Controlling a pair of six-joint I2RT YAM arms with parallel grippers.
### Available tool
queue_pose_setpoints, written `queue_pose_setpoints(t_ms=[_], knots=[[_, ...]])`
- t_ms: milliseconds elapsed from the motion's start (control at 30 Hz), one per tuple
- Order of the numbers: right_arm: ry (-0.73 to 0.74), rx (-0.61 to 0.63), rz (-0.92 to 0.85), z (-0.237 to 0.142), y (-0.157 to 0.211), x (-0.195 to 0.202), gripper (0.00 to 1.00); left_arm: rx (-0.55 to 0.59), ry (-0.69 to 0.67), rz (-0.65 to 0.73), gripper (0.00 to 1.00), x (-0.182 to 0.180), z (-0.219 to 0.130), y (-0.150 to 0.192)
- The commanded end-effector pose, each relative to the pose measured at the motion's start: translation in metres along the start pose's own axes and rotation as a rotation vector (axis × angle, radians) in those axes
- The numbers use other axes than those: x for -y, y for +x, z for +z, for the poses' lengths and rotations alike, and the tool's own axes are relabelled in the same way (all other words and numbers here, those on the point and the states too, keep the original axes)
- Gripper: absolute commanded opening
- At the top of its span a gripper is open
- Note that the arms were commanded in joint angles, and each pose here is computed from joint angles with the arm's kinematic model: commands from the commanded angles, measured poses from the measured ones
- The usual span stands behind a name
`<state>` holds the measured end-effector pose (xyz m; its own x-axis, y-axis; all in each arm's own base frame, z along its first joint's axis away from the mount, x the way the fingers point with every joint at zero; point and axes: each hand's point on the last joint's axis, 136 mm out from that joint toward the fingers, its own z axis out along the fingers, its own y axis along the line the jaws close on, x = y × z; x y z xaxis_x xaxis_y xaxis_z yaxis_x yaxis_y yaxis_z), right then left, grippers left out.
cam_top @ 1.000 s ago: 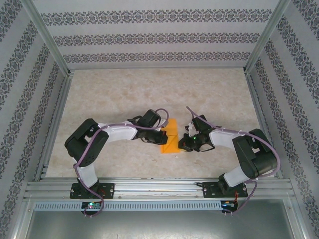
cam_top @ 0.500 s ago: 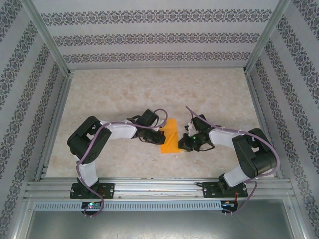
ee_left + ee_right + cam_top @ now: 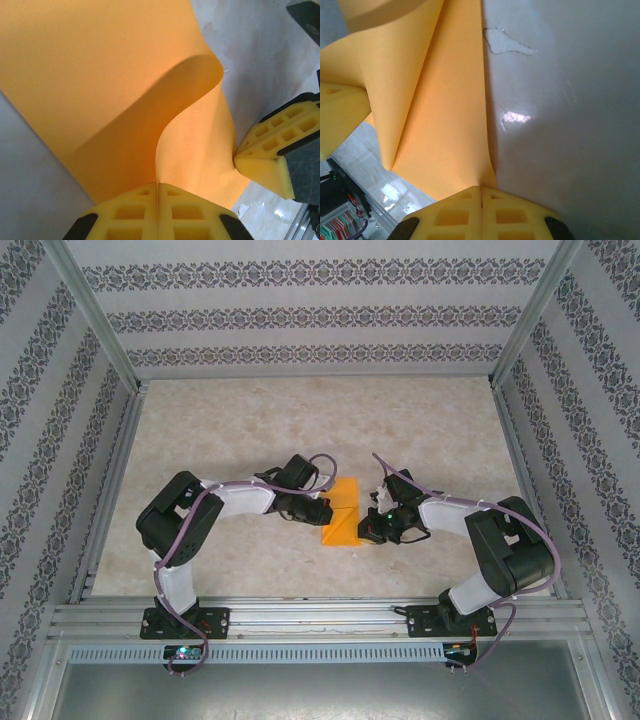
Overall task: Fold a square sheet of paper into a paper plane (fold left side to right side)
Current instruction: Fold the triangle a second time at the center of the table.
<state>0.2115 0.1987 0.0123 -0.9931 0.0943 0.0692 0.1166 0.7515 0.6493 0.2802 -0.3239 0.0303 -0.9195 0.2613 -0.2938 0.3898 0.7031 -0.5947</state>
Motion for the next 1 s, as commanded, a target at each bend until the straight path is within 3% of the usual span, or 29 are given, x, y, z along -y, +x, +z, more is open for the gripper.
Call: queue_pose_setpoints(t_ms=[0, 600, 967], knots=[[0.153, -0.038, 0.043, 0.009, 0.015, 0.037, 0.00, -0.020, 0.001, 0.014, 0.00, -0.004, 0.003, -0.001], [0.147, -0.033, 0.038, 0.007, 0.014, 0.034, 0.00, -0.049, -0.040, 0.011, 0.00, -0.018, 0.009, 0.009], [-0.041, 0.084, -0.021, -0.021, -0.010, -0.018, 0.02, -0.079, -0.071, -0.002, 0.00, -0.031, 0.015, 0.021]])
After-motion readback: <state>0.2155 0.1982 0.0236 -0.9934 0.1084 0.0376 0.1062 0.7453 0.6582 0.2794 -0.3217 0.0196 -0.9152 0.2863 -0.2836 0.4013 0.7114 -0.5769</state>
